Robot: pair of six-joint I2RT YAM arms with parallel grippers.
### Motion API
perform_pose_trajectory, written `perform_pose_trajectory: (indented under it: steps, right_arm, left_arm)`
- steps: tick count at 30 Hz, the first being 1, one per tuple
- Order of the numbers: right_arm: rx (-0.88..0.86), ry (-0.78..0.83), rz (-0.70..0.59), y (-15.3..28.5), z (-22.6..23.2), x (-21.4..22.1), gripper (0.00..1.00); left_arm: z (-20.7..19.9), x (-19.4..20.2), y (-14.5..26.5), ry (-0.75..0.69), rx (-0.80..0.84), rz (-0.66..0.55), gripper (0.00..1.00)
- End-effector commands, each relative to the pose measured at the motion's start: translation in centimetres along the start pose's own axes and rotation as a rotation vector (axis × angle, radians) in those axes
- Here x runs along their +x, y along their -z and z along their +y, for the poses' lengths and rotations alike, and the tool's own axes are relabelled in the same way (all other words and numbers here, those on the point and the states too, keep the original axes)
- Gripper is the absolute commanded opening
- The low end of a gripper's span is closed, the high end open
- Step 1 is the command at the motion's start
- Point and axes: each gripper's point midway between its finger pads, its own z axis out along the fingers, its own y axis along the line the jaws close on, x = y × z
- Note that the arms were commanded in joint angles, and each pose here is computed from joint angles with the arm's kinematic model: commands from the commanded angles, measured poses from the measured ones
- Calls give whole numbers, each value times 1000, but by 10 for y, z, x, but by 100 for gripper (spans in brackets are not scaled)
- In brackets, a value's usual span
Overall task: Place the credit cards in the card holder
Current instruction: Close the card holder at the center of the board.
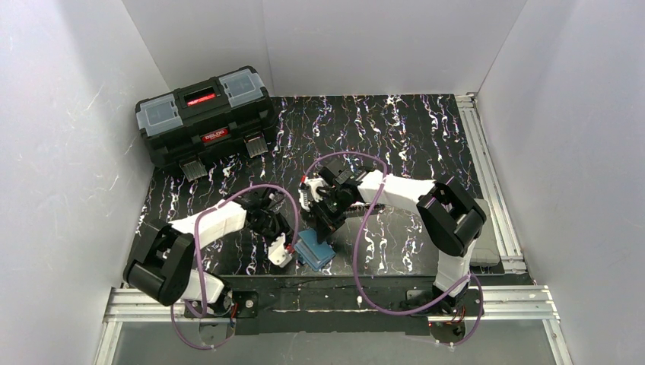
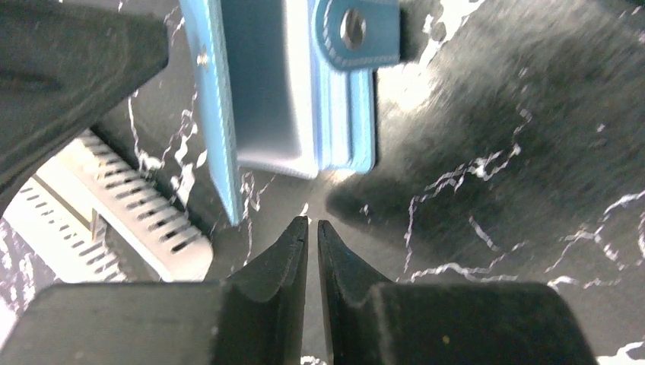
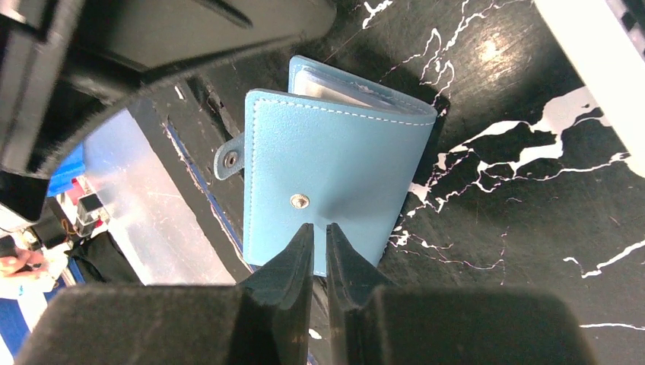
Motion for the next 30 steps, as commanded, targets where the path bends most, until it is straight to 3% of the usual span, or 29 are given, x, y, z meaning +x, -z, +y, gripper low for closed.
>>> perform_pose_trajectory:
  steps: [1, 5, 9, 18, 30]
  right_arm:
    - [-27, 17, -10, 6, 10, 3, 18]
    - [-48, 16, 13, 4, 14, 5, 16]
    - [-49, 11, 38, -4, 13, 9, 14]
    - [-53, 7, 62, -13, 14, 11, 9]
    - [-54, -18, 69, -14, 13, 13, 12]
  left_arm:
    - [29, 17, 26, -101, -93, 110, 9]
    - [69, 22, 50, -33, -243, 147, 9]
    - [89, -8, 60, -65, -319, 30, 11]
    - [46, -53, 27, -189, -162, -154, 16]
    - [-14, -48, -9, -213, 41, -215, 18]
